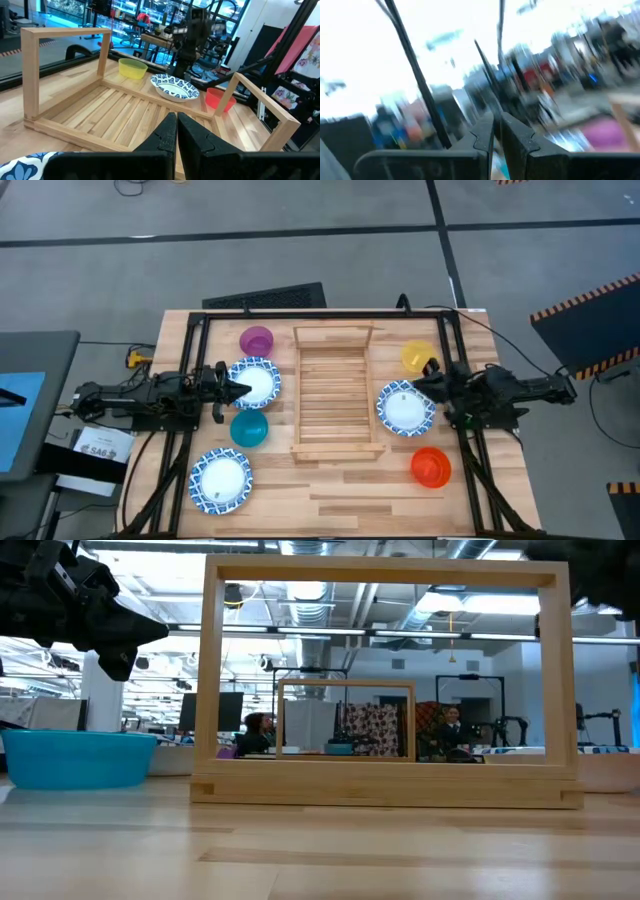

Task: Place and stack bowls onto a shelf
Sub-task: Put the yellow bowl on the shelf

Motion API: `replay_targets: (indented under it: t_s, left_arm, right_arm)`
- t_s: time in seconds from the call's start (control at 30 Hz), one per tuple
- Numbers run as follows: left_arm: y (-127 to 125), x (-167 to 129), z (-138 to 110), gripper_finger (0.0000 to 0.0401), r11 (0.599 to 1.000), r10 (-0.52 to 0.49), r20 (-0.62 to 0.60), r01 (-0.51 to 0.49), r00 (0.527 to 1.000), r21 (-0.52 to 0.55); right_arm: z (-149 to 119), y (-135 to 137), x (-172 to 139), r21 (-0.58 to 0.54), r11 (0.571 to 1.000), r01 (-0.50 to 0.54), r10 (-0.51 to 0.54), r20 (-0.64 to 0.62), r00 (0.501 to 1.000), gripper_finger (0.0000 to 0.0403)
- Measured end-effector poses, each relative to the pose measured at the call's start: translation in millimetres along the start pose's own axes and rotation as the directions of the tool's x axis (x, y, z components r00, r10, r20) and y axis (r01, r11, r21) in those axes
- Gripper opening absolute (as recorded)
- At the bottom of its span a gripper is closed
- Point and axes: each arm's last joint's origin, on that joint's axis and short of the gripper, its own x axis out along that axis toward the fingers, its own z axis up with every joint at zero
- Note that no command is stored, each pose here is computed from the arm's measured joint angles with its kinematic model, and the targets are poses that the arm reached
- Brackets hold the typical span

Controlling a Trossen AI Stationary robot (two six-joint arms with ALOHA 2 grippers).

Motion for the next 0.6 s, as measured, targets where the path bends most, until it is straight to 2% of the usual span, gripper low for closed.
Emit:
replay_targets:
  t_s: [0.13, 0.2, 0.27, 0.37, 0.43, 0.6]
  left_arm:
    - [0.0, 0.0, -0.1, 0.0, 1.0, 0.0, 0.0, 0.0, 1.0, 0.0]
    - [0.0, 0.0, -0.1, 0.0, 1.0, 0.0, 0.0, 0.0, 1.0, 0.0]
    - [0.0, 0.0, -0.1, 0.0, 1.0, 0.0, 0.0, 0.0, 1.0, 0.0]
    - [0.0, 0.0, -0.1, 0.0, 1.0, 0.0, 0.0, 0.0, 1.0, 0.0]
    - [0.0, 0.0, -0.1, 0.0, 1.0, 0.0, -0.001, 0.0, 1.0, 0.0]
    - [0.0, 0.0, 0.0, 0.0, 1.0, 0.0, 0.0, 0.0, 1.0, 0.0]
  right_arm:
    - [19.2, 7.9, -2.0, 0.036, 0.996, -0.085, 0.076, 0.193, 0.978, 0.0062]
    - [24.5, 9.4, -0.3, 0.063, 0.996, -0.06, 0.046, 0.201, 0.979, 0.0062]
    - [32.0, 11.8, 5.7, 0.104, 0.995, 0.008, -0.024, 0.159, 0.987, 0.0062]
    - [39.2, 16.3, 19.1, 0.083, 0.991, 0.102, -0.102, -0.001, 0.995, 0.0066]
    - [43.5, 19.1, 30.6, 0.084, 0.984, 0.159, -0.153, -0.08, 0.985, 0.007]
    - [51.5, 24.8, 62.0, 0.02, 0.97, 0.241, -0.234, -0.172, 0.957, 0.0073]
